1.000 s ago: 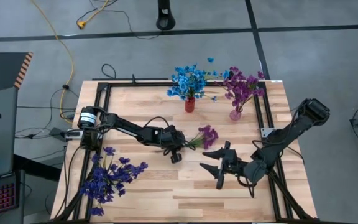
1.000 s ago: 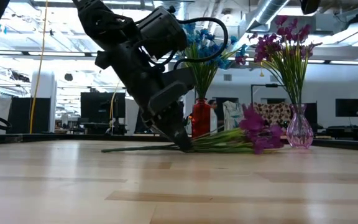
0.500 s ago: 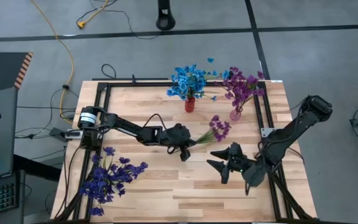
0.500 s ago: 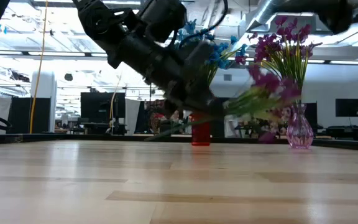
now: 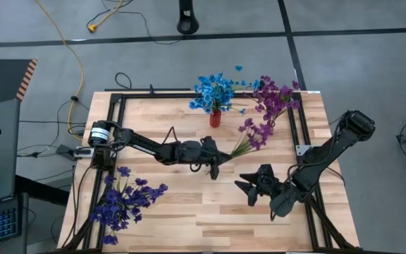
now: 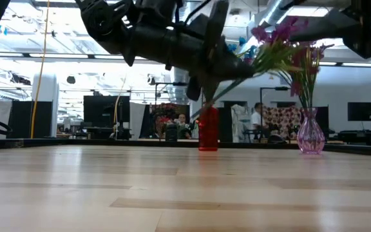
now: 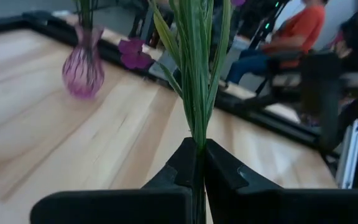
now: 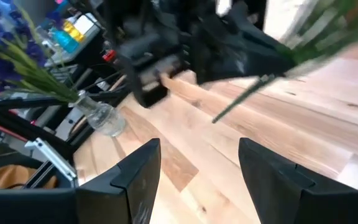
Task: Sort flowers into vase by color
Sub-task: Put the violet flowers into the violet vase
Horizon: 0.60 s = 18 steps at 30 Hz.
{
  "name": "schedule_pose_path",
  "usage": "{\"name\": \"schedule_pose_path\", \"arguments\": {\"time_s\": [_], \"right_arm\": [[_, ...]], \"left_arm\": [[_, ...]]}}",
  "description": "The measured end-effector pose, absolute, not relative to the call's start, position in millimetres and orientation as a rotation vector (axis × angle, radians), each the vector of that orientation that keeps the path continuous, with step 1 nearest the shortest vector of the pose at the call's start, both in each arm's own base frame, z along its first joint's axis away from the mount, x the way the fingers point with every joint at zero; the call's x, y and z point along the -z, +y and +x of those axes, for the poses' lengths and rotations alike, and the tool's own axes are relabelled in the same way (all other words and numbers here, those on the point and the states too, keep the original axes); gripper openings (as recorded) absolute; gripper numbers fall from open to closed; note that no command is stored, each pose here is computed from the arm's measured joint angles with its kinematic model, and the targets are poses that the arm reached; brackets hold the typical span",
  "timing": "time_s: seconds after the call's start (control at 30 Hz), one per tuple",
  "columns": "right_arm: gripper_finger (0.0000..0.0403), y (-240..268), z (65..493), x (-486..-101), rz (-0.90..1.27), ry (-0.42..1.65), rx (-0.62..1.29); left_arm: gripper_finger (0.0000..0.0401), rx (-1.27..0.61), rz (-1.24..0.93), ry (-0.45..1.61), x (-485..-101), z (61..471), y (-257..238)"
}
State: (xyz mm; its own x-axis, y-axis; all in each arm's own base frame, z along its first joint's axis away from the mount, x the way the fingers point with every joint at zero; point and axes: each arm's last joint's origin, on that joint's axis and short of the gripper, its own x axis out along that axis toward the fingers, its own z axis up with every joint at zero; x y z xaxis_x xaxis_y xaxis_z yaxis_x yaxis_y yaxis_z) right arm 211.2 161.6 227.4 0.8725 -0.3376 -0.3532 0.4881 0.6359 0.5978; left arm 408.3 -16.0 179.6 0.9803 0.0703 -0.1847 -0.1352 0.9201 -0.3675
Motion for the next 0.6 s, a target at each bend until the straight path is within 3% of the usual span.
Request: {"name": "schedule_pose_path", "arguments": {"time_s": [0.3,0.6], "right_arm": [[0.0244,155,207,-224,0.709,0.129,0.587],[0.0244,151,206,-228,0.529,-0.005,0.688]], "left_arm": [[0.0,-0.075,-0.384,0.055,-191,410,-16],[0.0,-0.072,-0.385,0.044,-192,410,-16]]}}
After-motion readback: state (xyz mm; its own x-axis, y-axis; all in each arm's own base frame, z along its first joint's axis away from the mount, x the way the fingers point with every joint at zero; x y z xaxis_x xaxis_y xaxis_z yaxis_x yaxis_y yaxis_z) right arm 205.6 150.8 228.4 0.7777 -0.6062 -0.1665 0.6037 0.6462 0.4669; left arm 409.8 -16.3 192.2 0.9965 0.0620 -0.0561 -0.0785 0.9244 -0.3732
